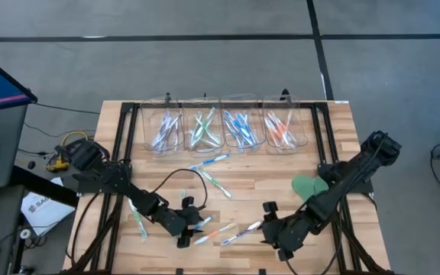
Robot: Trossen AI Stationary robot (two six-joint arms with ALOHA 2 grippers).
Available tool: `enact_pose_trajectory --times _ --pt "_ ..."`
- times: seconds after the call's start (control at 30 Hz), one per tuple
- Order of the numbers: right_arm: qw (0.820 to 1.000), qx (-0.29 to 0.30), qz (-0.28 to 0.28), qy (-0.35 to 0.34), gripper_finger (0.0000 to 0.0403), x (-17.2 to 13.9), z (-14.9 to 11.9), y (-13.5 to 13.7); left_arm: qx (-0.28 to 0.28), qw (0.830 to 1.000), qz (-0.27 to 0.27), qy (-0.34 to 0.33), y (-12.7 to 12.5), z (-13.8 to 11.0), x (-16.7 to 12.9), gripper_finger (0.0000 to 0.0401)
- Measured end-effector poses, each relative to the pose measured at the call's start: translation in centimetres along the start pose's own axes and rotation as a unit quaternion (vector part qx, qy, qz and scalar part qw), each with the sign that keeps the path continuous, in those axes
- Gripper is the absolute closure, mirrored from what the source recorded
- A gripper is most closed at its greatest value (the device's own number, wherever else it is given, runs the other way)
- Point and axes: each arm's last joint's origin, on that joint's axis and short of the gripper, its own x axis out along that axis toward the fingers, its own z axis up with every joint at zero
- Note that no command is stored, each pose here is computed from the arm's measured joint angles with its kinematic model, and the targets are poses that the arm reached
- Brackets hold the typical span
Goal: Pick & Place Toothbrushes
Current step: Put the blue toothbrush into the middle right transparent bin
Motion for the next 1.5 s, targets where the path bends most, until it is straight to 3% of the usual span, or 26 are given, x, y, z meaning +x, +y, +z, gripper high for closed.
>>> enact_pose_trajectory --times 0.2,0.53,0.77,0.97,1.23,1.5 --pt "0.999 0.011 0.045 -0.008 0.0222 0.1 0.1 1.0 0.026 0.999 0.024 -0.008 0.2 0.0 0.0 0.0208" --pt "0.999 0.002 0.054 -0.008 0.022 -0.2 -0.2 1.8 0.035 0.999 0.03 0.022 0.4 -1.1 0.9 0.0212" --pt "0.999 0.007 0.051 -0.01 0.0224 -0.1 -0.1 1.5 0.005 0.999 0.041 0.029 0.5 -2.0 1.8 0.0223" --pt "0.997 0.015 0.063 -0.037 0.0223 -0.2 0.5 1.7 -0.004 0.999 0.038 0.025 0.5 -1.5 1.3 0.027" --pt "0.996 0.02 0.072 -0.054 0.0219 -0.2 0.8 1.9 -0.006 0.999 0.044 0.024 0.7 -1.4 1.2 0.0384" --pt "0.996 0.02 0.072 -0.055 0.022 -0.2 0.8 1.9 -0.008 0.999 0.049 0.016 0.7 -1.3 1.2 0.0384"
